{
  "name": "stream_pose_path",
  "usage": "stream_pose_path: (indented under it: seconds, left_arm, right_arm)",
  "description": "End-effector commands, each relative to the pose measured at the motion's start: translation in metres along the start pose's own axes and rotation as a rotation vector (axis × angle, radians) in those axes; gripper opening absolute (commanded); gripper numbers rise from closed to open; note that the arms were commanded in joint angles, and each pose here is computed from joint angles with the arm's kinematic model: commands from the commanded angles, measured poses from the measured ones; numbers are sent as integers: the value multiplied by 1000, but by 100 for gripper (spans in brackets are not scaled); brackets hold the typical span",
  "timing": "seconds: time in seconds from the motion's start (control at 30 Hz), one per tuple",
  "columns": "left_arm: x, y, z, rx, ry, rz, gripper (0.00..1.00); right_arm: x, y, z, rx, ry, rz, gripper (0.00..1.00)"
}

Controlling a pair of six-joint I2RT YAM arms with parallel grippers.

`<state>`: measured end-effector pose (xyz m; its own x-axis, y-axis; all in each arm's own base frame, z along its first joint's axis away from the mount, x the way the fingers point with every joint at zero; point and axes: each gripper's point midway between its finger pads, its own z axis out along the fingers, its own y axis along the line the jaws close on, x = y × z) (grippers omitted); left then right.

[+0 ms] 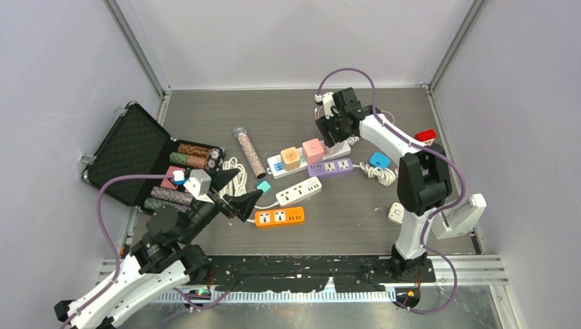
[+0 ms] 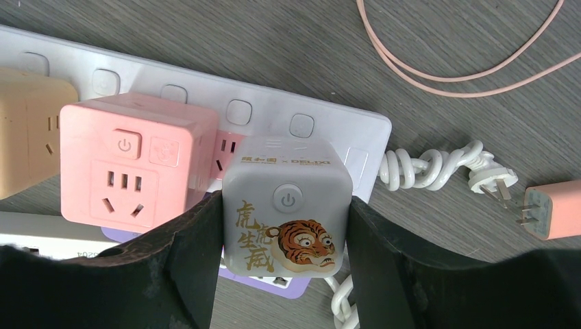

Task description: Insert the plug

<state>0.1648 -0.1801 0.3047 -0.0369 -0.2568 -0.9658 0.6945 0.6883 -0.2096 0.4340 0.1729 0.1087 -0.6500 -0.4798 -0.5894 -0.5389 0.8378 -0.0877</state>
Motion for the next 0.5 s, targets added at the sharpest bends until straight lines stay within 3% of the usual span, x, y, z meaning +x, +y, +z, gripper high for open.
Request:
stream_pose_path:
  seconds: [0.0,0.47]
  left_arm:
    - [-3,3,-1,-16,-18,-14,100]
    - [-2,3,-2,-17,-18,-16,100]
  right_arm:
    - [-26,-10,-23,31,-100,15,5]
    - [-49,-8,-48,-41,-212,88,5]
